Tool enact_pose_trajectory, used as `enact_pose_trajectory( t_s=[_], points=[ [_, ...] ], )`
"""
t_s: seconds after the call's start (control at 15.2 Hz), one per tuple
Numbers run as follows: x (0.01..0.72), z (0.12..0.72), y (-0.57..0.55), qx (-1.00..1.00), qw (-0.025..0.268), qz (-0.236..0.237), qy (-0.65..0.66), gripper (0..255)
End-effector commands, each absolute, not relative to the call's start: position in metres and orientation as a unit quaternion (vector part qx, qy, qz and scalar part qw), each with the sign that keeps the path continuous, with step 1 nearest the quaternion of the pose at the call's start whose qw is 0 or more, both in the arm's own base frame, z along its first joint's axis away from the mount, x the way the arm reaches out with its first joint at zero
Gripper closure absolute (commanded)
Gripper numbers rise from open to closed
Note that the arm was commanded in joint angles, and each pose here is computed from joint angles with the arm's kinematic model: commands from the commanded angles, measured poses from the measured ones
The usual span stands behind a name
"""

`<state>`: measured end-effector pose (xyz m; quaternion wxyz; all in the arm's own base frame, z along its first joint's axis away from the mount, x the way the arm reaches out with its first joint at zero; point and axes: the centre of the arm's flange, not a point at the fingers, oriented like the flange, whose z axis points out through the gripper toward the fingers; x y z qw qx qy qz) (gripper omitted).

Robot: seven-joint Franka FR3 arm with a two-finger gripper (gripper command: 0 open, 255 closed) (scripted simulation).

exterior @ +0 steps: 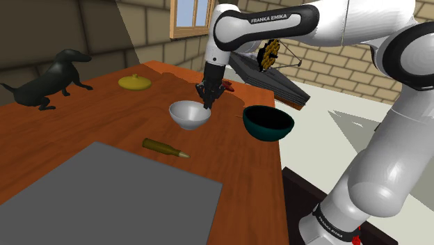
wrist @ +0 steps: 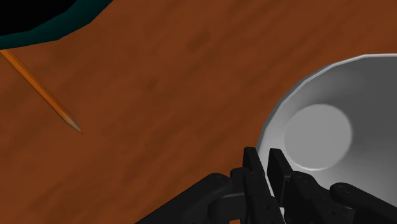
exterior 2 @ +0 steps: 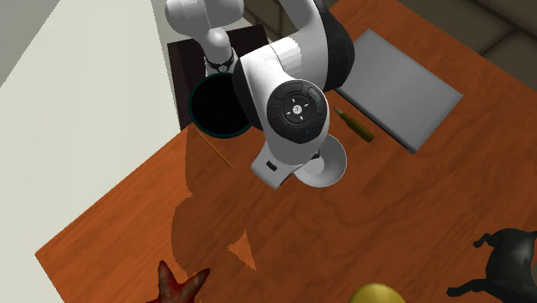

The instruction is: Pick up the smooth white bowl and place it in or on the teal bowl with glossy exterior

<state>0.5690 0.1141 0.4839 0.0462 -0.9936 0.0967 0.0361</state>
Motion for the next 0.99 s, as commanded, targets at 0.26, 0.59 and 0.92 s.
enact_pose_trajectory(
  t_s=[0.26,0.59,0.92],
  points=[
    [0.569,0.499,0.114,-0.994,0.046,0.036,0.097,255],
    [0.569,0.526,0.114,-0.994,0.046,0.036,0.097,255],
    [0.569,0.552,0.114,-0.994,0.046,0.036,0.097,255]
  ],
)
